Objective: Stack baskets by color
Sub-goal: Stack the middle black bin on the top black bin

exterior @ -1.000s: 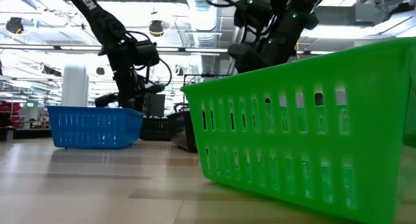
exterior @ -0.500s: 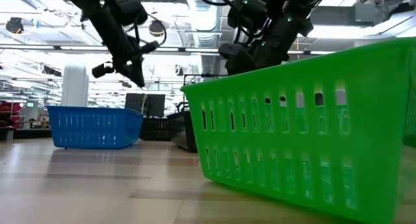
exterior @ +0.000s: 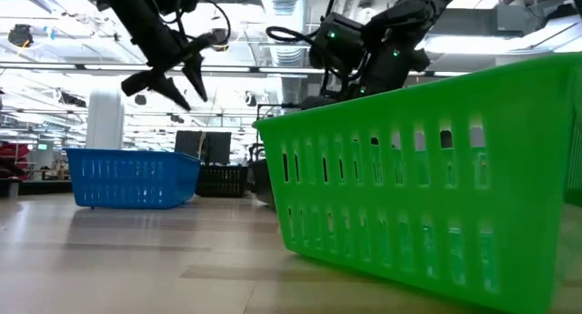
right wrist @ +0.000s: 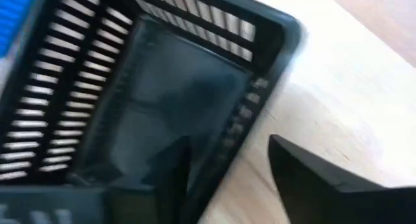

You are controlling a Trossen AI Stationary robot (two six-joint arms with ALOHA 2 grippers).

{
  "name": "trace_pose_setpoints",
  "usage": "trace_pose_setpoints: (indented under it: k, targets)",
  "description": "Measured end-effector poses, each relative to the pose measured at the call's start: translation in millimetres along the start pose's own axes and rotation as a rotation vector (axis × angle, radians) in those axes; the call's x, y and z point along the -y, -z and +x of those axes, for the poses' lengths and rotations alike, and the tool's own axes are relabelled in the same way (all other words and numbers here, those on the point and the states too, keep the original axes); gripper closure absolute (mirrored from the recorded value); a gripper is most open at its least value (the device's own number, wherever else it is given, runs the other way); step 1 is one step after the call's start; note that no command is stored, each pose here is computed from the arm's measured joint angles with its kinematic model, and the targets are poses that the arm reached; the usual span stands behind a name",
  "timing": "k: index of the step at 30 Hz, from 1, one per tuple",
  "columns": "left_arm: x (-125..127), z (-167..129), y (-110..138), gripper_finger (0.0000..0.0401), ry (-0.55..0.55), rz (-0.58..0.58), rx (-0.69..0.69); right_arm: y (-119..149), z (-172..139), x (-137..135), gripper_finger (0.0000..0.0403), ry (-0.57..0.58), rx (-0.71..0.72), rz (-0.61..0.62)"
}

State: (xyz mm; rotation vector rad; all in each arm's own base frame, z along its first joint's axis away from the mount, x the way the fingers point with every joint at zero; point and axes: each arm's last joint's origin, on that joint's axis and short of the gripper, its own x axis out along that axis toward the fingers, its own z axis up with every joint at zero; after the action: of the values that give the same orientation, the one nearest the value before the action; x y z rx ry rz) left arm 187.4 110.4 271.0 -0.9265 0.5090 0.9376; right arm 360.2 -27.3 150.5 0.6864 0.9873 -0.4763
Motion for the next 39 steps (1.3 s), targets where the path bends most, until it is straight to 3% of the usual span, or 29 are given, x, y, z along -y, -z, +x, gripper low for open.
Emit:
trace_pose_setpoints:
  k: [7, 12, 18, 20, 23, 29, 33, 39]
  targets:
    - [0.0, -14.4, 0.5, 0.0229, 0.042, -0.003, 0.026, -9.9, -8.5, -6.9, 0.0383, -0.039, 0.006, -0.051]
    - [-1.2, -25.2, -0.7, 0.0235, 0.075, 0.002, 0.055, -30.4, -22.7, -14.2, 0.0394, -0.051, 0.038, -0.088]
    - [-3.5, -39.8, -1.7, 0.0236, 0.118, 0.004, 0.093, -81.8, -64.4, -25.8, 0.0396, -0.107, 0.172, -0.08]
    - [-4.5, -45.3, -1.9, 0.0236, 0.133, 0.001, 0.108, -103.1, -78.6, -26.9, 0.0396, -0.123, 0.27, -0.036]
    - [-6.7, -54.7, -2.1, 0.0236, 0.157, -0.005, 0.136, -133.9, -88.6, -17.6, 0.0396, -0.155, 0.428, 0.132]
    - [-13.1, -73.2, -3.7, 0.0236, 0.15, -0.029, 0.252, -169.2, -77.5, 21.1, 0.0398, -0.178, 0.582, 0.466]
    - [-16.6, -81.8, -4.0, 0.0236, 0.149, -0.05, 0.301, -173.2, -52.3, 27.2, 0.0398, -0.211, 0.556, 0.543]
    - [-18.5, -86.1, -3.7, 0.0236, 0.149, -0.056, 0.321, -178.8, -20.8, 15.1, 0.0398, -0.228, 0.533, 0.566]
